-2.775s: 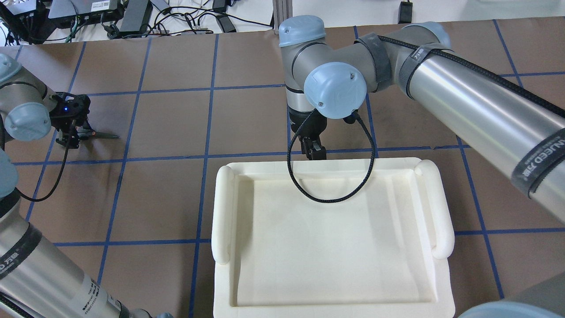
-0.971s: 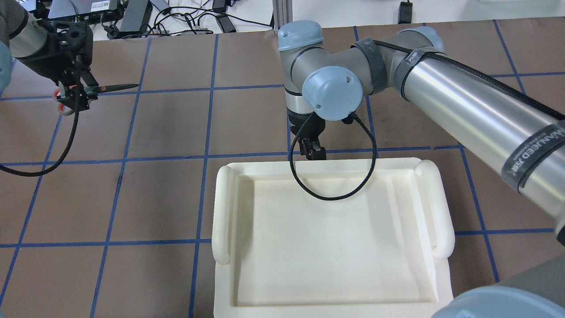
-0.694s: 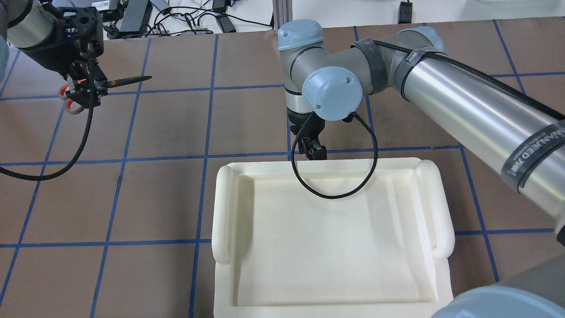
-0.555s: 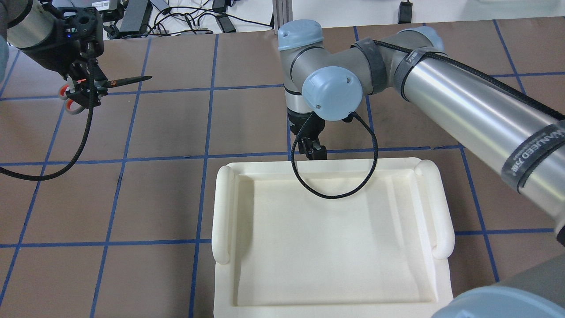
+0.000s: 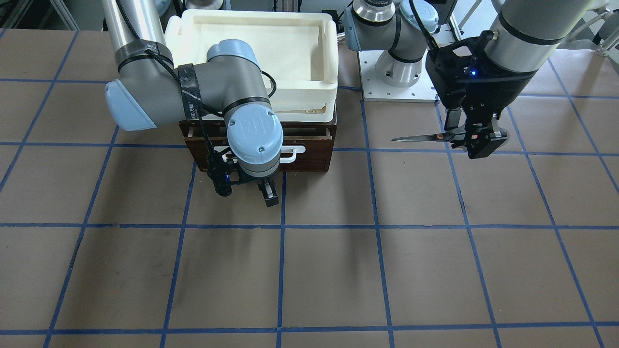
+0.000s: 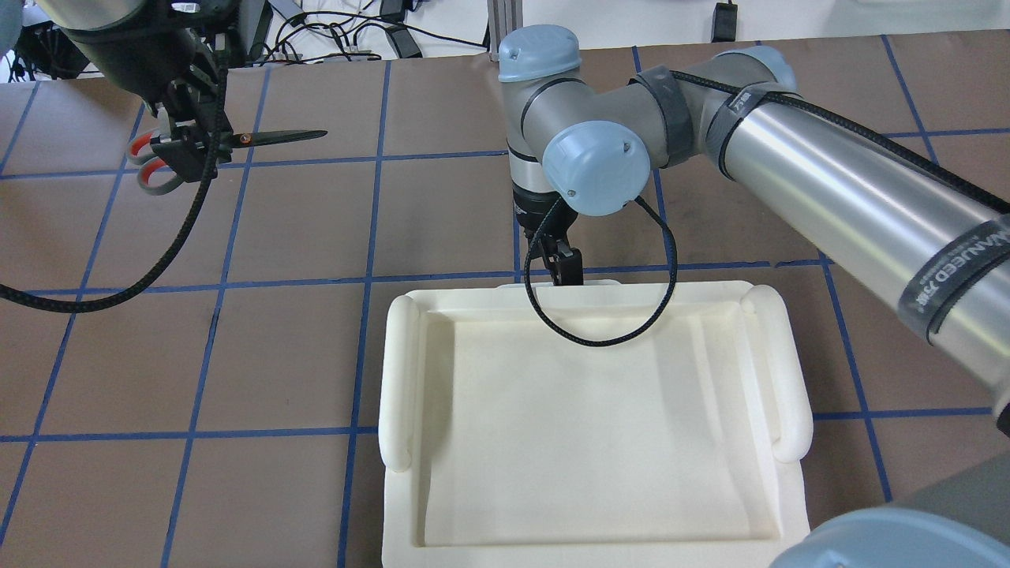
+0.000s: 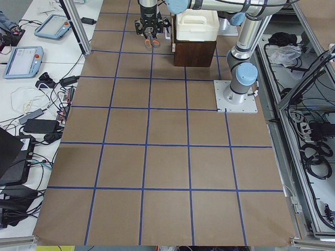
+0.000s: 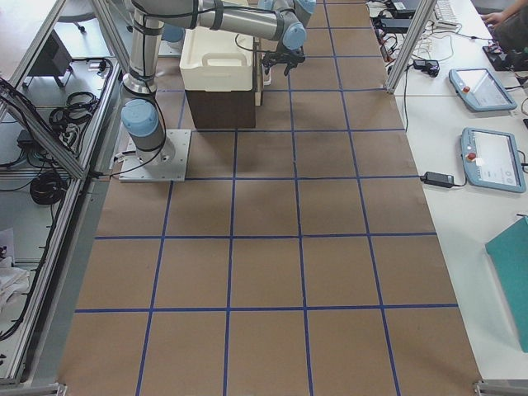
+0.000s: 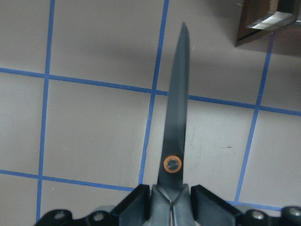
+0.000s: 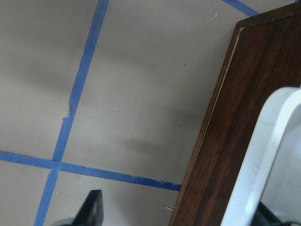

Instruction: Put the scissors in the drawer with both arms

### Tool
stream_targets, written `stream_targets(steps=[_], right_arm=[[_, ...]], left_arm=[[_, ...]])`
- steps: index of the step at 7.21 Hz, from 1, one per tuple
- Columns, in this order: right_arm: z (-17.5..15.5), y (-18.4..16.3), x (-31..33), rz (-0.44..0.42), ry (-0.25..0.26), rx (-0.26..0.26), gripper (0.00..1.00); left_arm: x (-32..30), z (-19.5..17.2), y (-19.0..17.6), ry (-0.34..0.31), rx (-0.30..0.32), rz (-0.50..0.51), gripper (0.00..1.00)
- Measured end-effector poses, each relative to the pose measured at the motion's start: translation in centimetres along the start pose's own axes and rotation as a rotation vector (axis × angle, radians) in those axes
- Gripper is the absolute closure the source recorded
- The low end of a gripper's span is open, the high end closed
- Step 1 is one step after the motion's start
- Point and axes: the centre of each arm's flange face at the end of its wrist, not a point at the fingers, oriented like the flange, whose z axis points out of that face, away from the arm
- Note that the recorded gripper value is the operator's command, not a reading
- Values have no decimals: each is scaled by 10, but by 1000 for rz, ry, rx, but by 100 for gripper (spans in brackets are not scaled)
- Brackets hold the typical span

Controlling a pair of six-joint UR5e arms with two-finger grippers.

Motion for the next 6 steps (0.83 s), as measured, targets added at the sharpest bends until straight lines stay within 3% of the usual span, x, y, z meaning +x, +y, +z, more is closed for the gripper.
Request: stream_targets(steps=[3,6], right_arm=[[1,-3,-17,-20,-68,1,0],[-1,-5,-26,-20,-93,2,0]], left_arm=[[-1,8,-6,-4,-26,44,80],[-9,3,-6,-77,-16,58,79]])
